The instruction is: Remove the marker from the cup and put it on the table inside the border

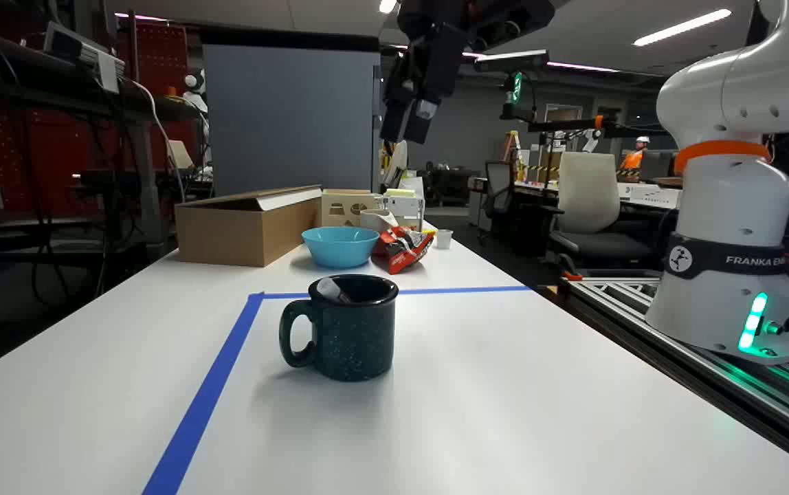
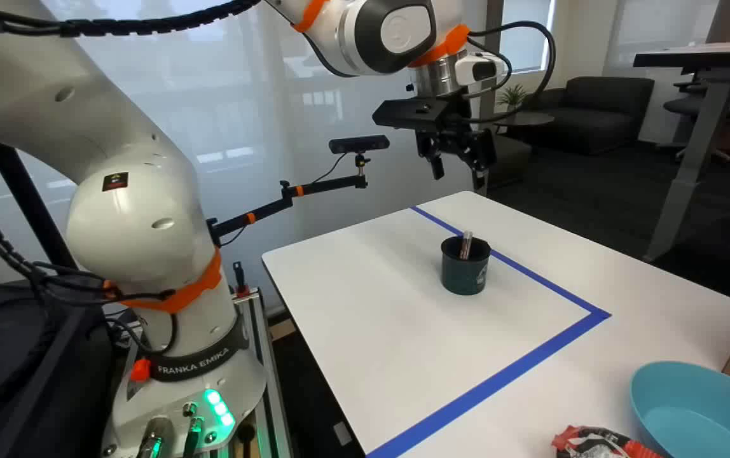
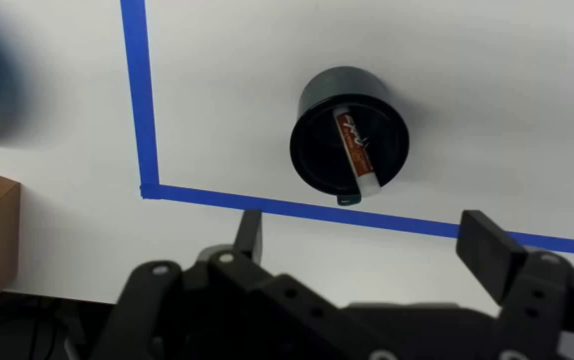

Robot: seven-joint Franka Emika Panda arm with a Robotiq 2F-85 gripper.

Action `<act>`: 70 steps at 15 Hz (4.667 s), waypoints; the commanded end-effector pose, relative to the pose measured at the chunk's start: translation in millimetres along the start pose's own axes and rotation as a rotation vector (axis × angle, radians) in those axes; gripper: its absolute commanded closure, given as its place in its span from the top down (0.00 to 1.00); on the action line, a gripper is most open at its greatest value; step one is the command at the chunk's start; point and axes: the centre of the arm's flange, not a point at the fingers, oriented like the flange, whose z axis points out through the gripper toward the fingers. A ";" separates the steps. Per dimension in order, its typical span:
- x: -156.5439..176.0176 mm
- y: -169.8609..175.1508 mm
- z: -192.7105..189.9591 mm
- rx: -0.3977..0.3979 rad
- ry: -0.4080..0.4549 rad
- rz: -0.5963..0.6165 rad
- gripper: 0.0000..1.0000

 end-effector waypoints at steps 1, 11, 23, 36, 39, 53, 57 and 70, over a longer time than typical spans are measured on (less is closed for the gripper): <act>0.1 0.0 -0.1 0.000 0.000 0.000 1.00; -4.8 9.1 21.3 0.019 -0.018 -0.049 1.00; 14.8 6.9 110.6 0.015 0.041 -0.339 1.00; 29.4 -13.3 154.1 0.070 0.078 -0.418 0.98; 30.7 -15.0 157.4 0.082 0.076 -0.416 0.76; 22.0 -15.9 178.7 0.130 0.069 -0.371 0.39; 18.9 -14.2 189.0 0.133 0.078 -0.372 0.17; 21.3 -18.4 123.9 0.058 0.077 -0.375 0.05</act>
